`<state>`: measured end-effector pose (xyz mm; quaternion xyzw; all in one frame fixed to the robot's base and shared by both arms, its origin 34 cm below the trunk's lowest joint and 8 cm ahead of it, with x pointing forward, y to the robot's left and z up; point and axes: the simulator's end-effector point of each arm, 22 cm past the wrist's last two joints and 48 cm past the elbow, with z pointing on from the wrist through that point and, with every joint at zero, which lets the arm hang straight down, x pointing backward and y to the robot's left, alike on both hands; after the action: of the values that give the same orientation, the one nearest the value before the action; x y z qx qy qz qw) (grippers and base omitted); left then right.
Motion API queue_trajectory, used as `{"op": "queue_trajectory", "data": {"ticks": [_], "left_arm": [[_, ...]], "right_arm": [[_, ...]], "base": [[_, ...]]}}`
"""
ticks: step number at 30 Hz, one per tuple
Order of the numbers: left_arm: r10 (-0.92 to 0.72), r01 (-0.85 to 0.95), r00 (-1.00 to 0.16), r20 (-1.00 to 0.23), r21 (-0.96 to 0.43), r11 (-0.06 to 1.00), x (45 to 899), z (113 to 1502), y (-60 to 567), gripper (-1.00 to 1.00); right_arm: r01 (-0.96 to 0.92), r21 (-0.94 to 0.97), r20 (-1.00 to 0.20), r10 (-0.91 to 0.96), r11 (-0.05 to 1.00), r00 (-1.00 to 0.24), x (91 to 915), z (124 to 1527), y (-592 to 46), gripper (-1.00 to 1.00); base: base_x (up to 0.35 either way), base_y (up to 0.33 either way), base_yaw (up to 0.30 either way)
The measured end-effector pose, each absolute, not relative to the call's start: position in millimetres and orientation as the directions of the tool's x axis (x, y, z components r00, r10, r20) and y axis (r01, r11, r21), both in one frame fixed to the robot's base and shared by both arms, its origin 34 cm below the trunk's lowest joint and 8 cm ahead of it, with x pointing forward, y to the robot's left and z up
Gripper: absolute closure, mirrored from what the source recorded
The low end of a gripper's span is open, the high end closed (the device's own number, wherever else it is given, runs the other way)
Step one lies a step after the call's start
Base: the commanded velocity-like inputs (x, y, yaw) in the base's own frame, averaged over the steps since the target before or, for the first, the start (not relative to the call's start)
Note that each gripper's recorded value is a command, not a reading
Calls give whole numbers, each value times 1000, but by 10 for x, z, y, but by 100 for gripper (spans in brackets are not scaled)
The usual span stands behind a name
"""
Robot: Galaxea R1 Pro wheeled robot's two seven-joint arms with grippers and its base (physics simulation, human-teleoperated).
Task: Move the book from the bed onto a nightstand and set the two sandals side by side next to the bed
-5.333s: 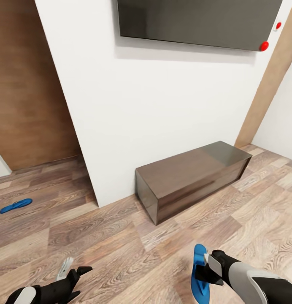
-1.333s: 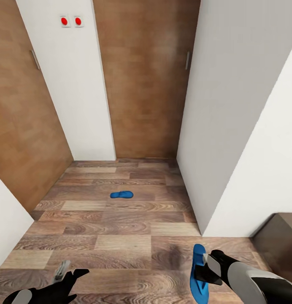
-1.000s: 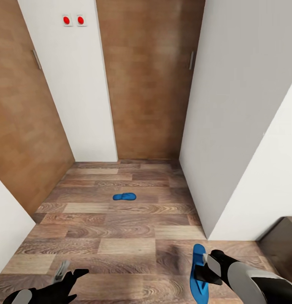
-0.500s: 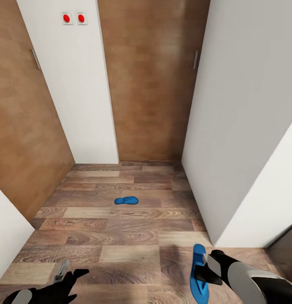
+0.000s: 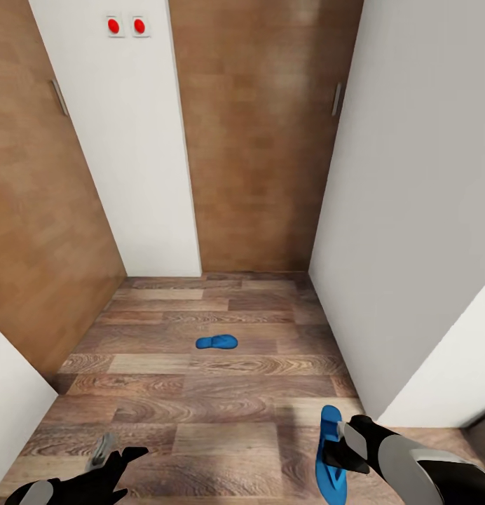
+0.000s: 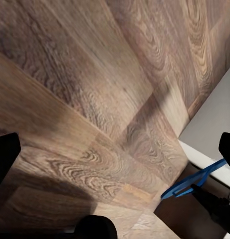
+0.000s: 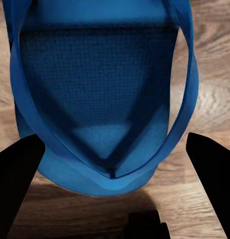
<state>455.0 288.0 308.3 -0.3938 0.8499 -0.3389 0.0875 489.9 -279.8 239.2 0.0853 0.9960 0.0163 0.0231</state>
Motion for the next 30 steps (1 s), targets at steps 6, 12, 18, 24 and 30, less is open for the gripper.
{"op": "queue_trajectory", "data": {"ticks": [6,12,18,24,30], "left_arm": [[-729,-610,-675,118,-645,460,4551,3083,2879,-100],[-729,-610,-675,118,-645,460,4552,3084,2881,-100],[-728,-609,-675,118,-646,459,4552,3084,2874,-100],[-729,-610,-675,119,-646,459,4550,3082,2874,-100],[-729,-610,-675,119,-646,459,4552,3084,2874,-100]], "right_arm": [[169,36,-43,170,985,-984,4899,2392,-2797,100],[170,37,-42,171,985,-984,4898,2392,-2795,100],[170,37,-42,172,985,-984,4897,2392,-2796,100],[170,37,-42,172,985,-984,4898,2393,-2799,100],[170,37,-42,172,985,-984,4897,2393,-2799,100]], "base": [[153,86,0],[153,49,0],[156,4,0],[156,0,0],[157,0,0]]}}
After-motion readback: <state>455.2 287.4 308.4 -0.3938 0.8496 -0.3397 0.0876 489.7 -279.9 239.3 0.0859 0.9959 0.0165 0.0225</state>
